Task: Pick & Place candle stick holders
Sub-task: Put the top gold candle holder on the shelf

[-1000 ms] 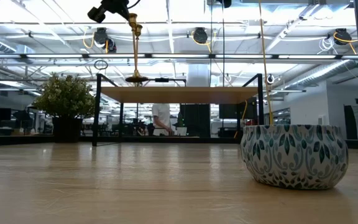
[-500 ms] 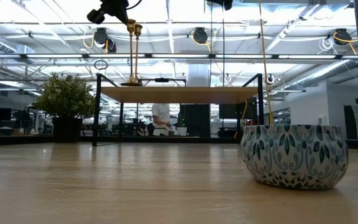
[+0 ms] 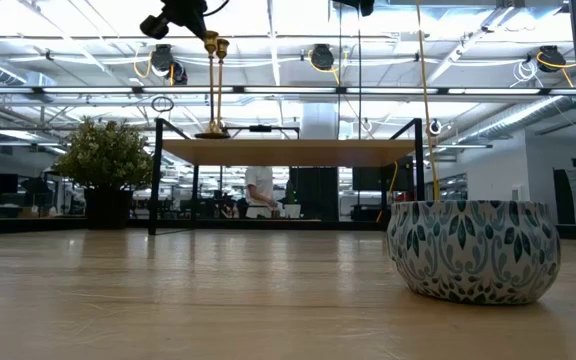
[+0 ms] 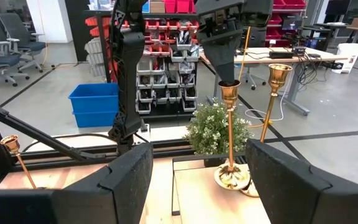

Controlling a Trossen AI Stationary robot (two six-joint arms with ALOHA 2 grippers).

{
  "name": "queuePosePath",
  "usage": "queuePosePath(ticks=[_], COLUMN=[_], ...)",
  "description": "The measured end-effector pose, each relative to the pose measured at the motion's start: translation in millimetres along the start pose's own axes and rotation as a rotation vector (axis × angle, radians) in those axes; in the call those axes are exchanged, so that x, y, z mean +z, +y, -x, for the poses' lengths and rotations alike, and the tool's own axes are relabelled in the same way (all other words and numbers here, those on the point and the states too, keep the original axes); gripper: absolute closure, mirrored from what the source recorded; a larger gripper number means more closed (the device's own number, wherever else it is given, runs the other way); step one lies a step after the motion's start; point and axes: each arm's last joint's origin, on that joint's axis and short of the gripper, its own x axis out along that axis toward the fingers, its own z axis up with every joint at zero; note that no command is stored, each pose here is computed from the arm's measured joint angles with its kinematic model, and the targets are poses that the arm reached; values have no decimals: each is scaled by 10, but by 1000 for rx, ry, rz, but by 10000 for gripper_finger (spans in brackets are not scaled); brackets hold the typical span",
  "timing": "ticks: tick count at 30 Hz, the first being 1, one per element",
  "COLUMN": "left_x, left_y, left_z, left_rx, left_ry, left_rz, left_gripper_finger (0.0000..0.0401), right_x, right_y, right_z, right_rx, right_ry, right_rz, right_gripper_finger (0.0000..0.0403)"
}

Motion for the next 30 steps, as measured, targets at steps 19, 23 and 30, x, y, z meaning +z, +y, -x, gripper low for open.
queuePosePath(ticks=[19, 23, 30], left_x=[-32, -53, -107], left_y=[-48, -78, -140], left_z=[-19, -31, -34], left_rx=[-26, -28, -18], left_ry=[24, 30, 27], left_rz=[-4, -15, -35], left_gripper_finger=[401, 401, 401], right_x=[0, -1, -21], right_y=[0, 0, 0], right_z=[-1, -1, -1], right_rx=[0, 0, 0], right_ry=[0, 0, 22], right_rz=[0, 0, -3], right_gripper_finger=[154, 154, 154])
